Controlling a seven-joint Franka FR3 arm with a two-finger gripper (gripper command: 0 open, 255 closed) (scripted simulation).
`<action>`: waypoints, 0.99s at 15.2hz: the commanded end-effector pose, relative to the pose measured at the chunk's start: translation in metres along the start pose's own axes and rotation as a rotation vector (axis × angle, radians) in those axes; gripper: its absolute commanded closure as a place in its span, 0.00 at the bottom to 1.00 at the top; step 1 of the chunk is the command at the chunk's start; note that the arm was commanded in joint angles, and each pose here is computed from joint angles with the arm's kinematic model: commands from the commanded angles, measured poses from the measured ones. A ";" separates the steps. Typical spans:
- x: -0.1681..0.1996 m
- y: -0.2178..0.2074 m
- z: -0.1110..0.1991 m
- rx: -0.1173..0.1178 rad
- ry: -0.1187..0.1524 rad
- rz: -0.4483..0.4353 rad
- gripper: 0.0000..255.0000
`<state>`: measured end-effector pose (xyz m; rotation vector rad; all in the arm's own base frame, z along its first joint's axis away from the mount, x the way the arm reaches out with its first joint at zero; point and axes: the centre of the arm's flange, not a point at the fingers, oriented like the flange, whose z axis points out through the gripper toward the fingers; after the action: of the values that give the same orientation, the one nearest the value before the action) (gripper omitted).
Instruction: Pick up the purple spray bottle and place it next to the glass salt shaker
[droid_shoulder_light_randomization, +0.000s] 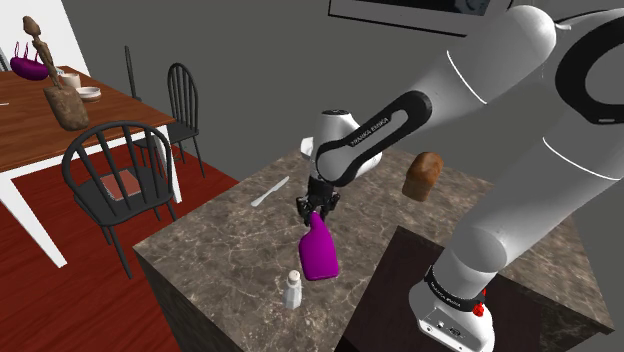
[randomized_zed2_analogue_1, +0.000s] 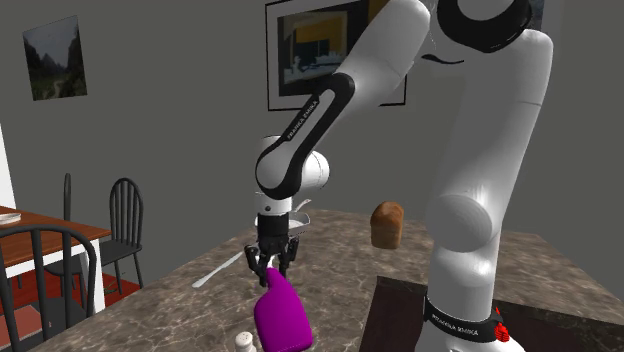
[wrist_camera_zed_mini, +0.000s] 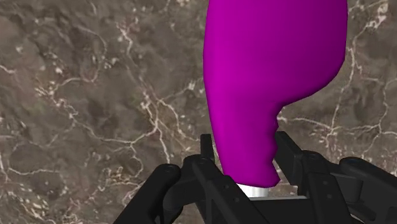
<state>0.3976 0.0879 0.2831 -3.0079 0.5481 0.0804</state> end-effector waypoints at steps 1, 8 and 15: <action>0.000 0.001 0.012 0.000 0.000 0.000 1.00; 0.003 0.003 0.049 0.000 0.000 0.000 1.00; 0.003 0.003 0.049 0.000 0.000 0.000 1.00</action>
<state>0.3970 0.0884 0.2335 -3.0081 0.5477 0.0808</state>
